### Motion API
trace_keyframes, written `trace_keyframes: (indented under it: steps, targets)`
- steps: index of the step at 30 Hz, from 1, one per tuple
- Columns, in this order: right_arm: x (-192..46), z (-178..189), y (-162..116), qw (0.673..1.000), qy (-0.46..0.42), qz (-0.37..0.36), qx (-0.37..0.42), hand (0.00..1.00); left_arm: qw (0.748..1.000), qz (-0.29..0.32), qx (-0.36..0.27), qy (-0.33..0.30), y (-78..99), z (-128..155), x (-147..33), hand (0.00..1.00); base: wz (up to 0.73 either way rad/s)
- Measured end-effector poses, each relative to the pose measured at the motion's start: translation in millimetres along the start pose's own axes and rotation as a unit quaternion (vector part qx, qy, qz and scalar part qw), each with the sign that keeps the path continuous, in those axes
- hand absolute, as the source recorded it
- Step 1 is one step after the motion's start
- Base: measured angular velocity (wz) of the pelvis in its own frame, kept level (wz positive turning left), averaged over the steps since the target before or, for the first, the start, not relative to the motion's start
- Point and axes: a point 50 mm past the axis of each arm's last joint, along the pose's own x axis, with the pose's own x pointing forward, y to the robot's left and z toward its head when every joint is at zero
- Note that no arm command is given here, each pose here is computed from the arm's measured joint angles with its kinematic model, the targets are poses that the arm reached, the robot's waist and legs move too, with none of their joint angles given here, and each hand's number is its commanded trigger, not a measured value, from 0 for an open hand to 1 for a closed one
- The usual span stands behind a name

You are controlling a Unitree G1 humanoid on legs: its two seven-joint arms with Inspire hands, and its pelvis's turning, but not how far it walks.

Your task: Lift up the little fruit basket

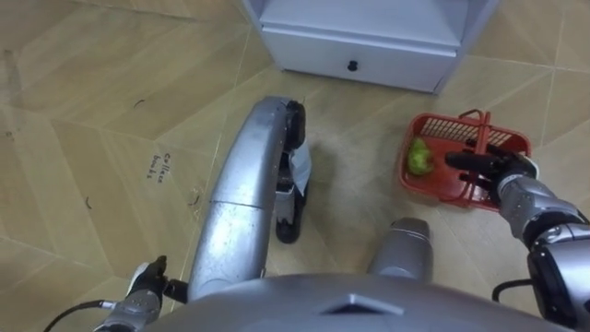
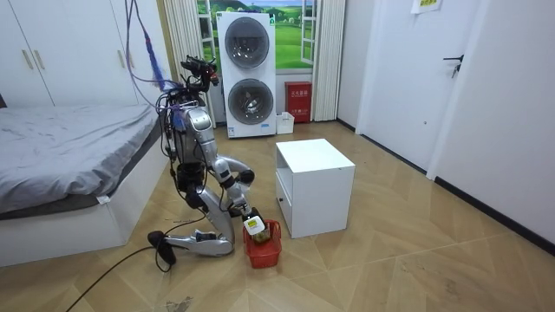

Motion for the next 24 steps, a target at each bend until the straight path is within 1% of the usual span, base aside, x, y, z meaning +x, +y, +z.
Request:
trace_keyframes:
  steps: [6, 18, 24]
  targets:
    - [-0.1, -1.5, 2.6, 1.000, 0.006, 0.016, -0.012, 1.00, 1.000, -0.002, 0.001, 0.006, -0.2, -1.7, -0.1, 0.00, 0.00]
    - [-0.1, -1.8, 2.6, 1.000, 0.007, 0.016, -0.013, 1.00, 1.000, -0.013, 0.001, 0.016, -2.2, -3.9, -0.3, 0.00, 0.00]
    - [-0.2, -4.6, 4.7, 1.000, 0.014, 0.017, -0.012, 1.00, 1.000, -0.013, 0.000, 0.008, -2.8, 3.4, 1.0, 0.00, 0.00]
